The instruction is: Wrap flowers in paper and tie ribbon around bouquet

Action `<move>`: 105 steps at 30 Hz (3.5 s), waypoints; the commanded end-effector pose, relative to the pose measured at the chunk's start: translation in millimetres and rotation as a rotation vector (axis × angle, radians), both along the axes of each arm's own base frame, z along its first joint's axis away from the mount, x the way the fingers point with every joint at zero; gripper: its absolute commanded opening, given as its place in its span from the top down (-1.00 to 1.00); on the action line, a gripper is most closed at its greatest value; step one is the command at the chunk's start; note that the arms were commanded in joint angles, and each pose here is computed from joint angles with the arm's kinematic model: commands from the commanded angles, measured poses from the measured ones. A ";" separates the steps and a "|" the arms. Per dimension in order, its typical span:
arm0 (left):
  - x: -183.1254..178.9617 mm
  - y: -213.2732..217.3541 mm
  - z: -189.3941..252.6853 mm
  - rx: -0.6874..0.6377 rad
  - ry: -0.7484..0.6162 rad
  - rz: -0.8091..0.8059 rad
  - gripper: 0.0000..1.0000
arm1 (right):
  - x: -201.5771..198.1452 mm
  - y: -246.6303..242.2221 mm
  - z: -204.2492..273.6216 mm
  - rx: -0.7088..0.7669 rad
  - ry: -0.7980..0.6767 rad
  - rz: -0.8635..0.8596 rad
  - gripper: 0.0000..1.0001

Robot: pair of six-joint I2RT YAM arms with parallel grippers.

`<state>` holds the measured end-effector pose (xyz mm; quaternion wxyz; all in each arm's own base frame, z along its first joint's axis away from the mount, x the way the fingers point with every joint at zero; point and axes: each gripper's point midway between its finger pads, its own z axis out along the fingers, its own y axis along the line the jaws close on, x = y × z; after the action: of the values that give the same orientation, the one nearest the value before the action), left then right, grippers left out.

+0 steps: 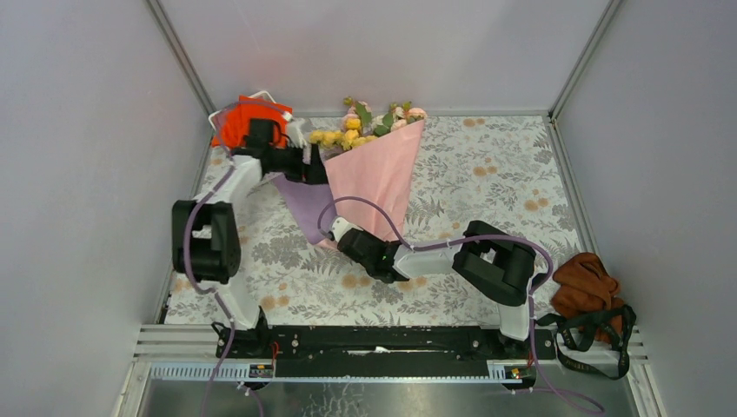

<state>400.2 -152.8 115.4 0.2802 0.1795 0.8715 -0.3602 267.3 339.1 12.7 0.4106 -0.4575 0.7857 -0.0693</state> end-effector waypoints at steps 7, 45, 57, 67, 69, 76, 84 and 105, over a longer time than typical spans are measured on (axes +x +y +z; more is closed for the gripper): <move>-29.5 -18.3 68.9 -0.284 -0.032 -0.016 -0.97 | -18.0 1.4 -25.3 -0.009 0.099 0.037 1.00; -2.0 30.9 -108.6 0.068 0.195 0.259 1.00 | 5.7 21.7 62.4 0.715 0.722 -0.013 0.56; -10.9 38.1 -110.7 0.123 0.172 0.238 1.00 | -45.7 -130.2 -16.5 0.693 0.868 -0.685 0.95; -20.0 33.8 -112.9 0.101 0.187 0.225 1.00 | 32.8 -106.9 40.3 0.889 0.775 -0.548 -0.26; -22.0 33.4 -114.6 0.098 0.194 0.227 1.00 | 57.0 -103.5 33.3 0.921 0.766 -0.574 -0.39; -26.4 32.2 -117.4 0.091 0.214 0.226 1.00 | 132.5 -84.3 6.9 1.001 0.752 -0.583 -0.42; -33.2 34.6 -119.5 0.110 0.230 0.222 1.00 | 151.2 -78.4 5.6 1.127 0.779 -0.565 0.39; -79.9 -13.5 -113.6 0.040 0.266 0.033 1.00 | 82.3 -152.2 72.7 0.762 0.476 -0.618 0.18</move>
<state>329.2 -173.3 17.5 0.1844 0.1383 0.8993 -0.3718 352.6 163.5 35.3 0.2438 0.0674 0.9230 0.2900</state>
